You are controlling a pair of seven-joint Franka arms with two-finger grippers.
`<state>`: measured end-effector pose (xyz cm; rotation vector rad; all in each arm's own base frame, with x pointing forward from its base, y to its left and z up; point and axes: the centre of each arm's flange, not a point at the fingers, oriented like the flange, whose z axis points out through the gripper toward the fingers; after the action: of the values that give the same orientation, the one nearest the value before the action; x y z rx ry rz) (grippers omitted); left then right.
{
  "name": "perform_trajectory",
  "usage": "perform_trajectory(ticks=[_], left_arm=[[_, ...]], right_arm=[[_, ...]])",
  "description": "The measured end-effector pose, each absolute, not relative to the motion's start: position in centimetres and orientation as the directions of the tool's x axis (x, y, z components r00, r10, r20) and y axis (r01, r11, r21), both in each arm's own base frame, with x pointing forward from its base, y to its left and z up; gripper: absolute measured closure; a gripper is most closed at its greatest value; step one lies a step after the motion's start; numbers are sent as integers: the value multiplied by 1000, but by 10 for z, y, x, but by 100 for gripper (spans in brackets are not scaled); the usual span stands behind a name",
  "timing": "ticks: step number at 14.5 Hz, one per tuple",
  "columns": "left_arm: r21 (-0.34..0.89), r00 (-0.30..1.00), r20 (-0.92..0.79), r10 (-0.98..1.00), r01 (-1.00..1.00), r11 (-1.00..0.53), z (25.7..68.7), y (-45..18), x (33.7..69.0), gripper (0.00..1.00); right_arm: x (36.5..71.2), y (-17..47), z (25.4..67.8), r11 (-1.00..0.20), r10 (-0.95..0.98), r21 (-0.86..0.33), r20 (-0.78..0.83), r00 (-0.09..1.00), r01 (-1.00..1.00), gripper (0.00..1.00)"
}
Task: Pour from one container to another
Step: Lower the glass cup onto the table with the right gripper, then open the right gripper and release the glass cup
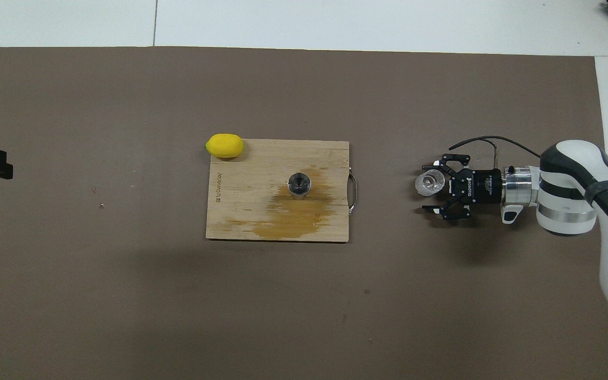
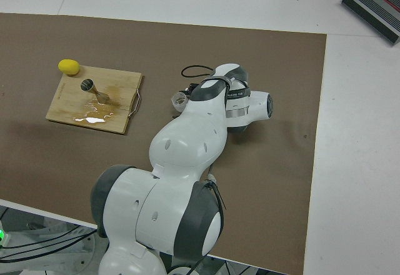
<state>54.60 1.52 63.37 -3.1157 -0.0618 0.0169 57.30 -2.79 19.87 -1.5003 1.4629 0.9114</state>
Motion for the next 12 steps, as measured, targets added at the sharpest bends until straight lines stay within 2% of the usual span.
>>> perform_trajectory(ticks=[4,10,12], left_arm=[[-25,999,-10,40,40,-999,634,15,546,0],[-25,999,-10,40,40,-999,634,15,546,0],[-25,999,-10,41,41,-999,634,15,546,0]], right_arm=[[577,-26,227,-75,-444,-102,-887,125,-992,1],[576,-35,329,-156,-571,-127,-798,194,-980,1],[570,-35,359,-237,-629,-138,-733,260,-962,1]])
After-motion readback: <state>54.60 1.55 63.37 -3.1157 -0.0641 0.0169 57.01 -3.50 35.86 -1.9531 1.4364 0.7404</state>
